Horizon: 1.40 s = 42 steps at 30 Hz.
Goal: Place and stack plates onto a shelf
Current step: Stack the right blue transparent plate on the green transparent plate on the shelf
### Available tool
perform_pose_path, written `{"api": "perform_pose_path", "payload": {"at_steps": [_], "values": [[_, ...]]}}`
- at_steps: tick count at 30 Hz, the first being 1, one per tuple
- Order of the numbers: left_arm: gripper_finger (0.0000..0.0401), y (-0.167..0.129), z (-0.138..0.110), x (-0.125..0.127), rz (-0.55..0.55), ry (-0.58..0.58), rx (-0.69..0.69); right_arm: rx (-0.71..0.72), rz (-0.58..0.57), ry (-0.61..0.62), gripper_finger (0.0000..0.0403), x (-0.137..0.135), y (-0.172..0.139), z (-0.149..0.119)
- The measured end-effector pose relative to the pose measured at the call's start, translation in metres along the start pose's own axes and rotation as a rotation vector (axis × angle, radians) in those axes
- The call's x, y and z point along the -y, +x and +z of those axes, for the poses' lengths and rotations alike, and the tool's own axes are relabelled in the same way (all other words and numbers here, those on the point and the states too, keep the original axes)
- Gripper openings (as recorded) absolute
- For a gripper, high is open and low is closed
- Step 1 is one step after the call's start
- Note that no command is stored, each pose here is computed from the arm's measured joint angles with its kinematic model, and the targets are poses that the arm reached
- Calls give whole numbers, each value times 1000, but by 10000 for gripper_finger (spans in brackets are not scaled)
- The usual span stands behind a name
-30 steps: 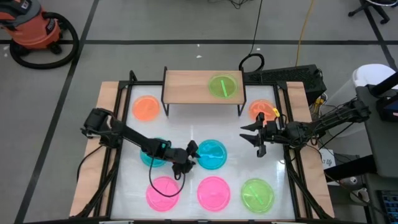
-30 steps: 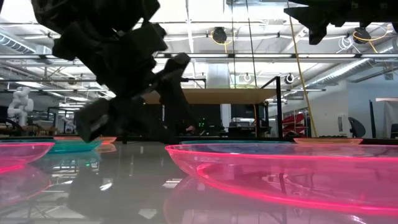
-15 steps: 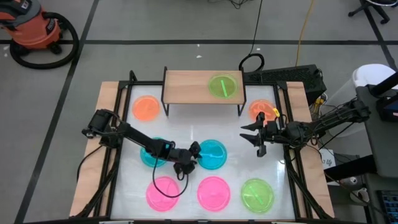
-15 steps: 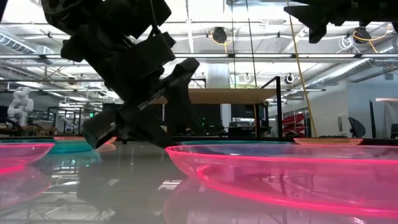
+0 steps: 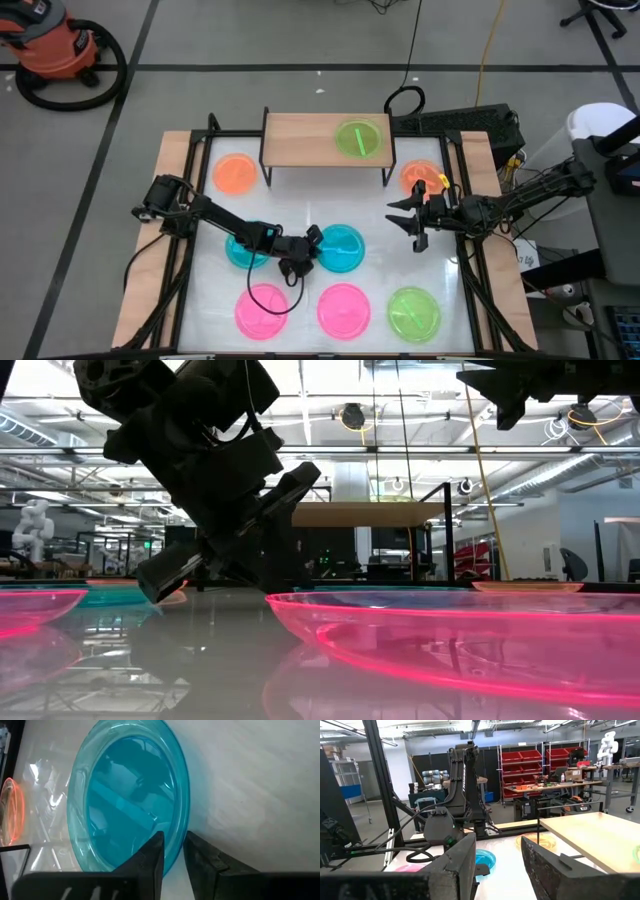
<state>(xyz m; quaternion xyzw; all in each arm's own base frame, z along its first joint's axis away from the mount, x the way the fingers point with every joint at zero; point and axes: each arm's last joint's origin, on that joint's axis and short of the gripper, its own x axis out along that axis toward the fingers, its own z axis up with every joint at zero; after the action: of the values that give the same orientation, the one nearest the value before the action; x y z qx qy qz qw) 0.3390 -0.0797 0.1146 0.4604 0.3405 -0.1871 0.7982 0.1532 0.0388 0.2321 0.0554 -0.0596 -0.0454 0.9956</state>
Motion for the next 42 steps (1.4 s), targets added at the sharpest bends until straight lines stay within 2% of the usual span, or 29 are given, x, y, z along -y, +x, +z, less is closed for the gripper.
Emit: {"api": "perform_pose_path", "payload": {"at_steps": [22,24,28,42], "values": [[75,0,4,-1,27,23,28,0,0,-1,141,0,0,0],[64,0,4,-1,24,26,26,0,0,1,141,0,0,0],[10,-1,4,1,14,30,21,-1,0,4,141,0,0,0],[2,-11,8,-5,74,78,-12,-7,-1,22,141,0,0,-1]]}}
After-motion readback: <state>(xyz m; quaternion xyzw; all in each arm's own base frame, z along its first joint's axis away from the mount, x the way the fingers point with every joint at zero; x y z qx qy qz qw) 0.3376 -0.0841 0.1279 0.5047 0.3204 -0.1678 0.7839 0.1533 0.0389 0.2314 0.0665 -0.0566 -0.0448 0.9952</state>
